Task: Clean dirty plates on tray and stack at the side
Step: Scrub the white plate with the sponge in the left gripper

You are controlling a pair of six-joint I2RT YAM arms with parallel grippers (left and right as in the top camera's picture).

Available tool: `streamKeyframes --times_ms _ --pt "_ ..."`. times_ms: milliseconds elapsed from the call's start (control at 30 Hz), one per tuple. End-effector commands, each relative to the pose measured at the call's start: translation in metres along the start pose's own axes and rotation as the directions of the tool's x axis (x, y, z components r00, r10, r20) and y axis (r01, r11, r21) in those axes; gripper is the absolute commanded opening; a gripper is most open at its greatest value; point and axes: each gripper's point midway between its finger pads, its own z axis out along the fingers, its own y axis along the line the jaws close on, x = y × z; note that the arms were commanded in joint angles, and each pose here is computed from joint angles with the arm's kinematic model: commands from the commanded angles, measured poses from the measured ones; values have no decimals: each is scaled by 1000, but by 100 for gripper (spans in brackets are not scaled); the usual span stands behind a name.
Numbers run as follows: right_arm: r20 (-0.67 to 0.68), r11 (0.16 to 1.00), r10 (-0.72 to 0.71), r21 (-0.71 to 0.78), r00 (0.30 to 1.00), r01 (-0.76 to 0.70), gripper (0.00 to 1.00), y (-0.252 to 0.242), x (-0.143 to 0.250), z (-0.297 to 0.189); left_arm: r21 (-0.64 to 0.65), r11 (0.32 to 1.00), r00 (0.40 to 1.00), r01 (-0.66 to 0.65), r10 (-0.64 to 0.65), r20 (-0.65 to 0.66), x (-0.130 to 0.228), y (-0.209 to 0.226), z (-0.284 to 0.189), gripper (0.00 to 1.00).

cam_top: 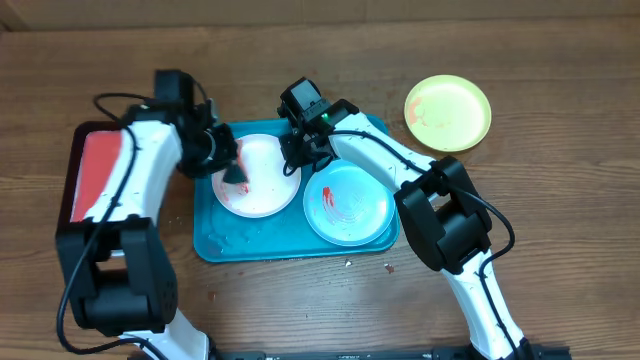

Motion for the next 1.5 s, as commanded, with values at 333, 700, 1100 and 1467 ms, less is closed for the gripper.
streamKeyframes --times_ms 333,700,1100,1467 --pt "-51 999 20 43 998 -18 4 -11 17 8 -112 993 998 -30 35 45 29 2 50 4" --pt "-61 999 23 46 998 -20 4 -12 20 8 -275 956 988 106 -71 136 15 64 43 5" --pt "-54 999 21 44 998 -19 4 -12 18 8 -8 991 981 136 -134 138 9 -4 55 4" --pt "-65 999 24 47 998 -20 4 -12 21 8 -86 985 988 151 -148 37 32 10 95 4"
